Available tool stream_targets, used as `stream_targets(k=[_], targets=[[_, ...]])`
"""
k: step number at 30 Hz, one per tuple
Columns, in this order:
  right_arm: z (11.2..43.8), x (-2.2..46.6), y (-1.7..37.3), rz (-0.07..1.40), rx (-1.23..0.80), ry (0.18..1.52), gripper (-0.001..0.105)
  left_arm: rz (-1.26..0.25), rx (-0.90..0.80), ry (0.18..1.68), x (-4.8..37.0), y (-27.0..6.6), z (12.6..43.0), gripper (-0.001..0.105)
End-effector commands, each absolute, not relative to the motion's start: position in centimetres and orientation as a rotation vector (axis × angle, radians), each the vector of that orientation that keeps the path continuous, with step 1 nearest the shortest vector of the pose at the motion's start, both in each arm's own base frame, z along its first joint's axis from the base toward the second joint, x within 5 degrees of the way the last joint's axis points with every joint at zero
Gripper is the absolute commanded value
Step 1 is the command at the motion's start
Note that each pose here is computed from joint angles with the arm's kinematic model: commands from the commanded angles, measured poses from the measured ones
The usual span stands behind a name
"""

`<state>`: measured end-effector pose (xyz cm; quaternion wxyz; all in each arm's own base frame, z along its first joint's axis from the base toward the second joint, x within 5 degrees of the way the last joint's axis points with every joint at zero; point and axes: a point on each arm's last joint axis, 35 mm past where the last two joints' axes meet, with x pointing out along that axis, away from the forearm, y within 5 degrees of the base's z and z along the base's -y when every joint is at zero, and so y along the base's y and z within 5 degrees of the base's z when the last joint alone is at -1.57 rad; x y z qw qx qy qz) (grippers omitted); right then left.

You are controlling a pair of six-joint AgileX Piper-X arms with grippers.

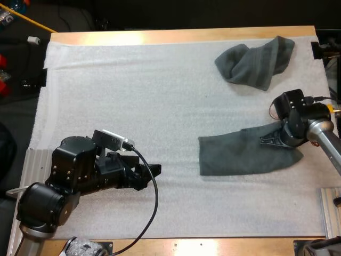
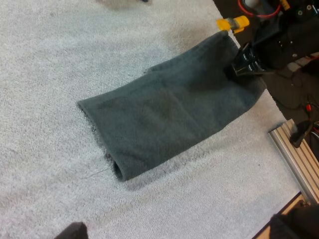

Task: Pick towel from pile, fold and stack

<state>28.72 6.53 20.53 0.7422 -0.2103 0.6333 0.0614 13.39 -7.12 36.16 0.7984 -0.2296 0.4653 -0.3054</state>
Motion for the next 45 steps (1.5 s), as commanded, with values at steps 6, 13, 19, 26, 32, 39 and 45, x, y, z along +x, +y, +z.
stream_targets(k=[6,13,19,26,32,39,45], targets=[[20.8,27.7,10.8,0.253,-0.312,1.368,0.0,-0.659,-0.504,0.998,13.2,-7.1,36.4,0.069],[18.7,27.2,16.3,0.374,-0.118,1.376,0.0,-0.659,-0.504,0.998,13.2,-7.1,36.4,0.069],[16.6,27.6,19.3,0.439,0.065,1.399,0.0,-0.659,-0.504,0.998,13.2,-7.1,36.4,0.069],[15.5,28.0,20.5,0.435,0.119,1.371,0.0,-0.667,-0.507,1.001,13.2,-7.1,36.4,0.069],[15.6,28.3,20.7,0.441,0.136,1.349,0.01,-0.667,-0.507,1.001,13.2,-7.1,36.4,0.069],[16.6,28.8,21.4,0.535,0.189,1.328,0.068,-0.667,-0.507,1.001,13.2,-7.1,36.4,0.069],[18.9,28.7,21.8,0.587,0.192,1.264,0.063,-0.667,-0.507,1.001,13.2,-7.1,36.4,0.069]])
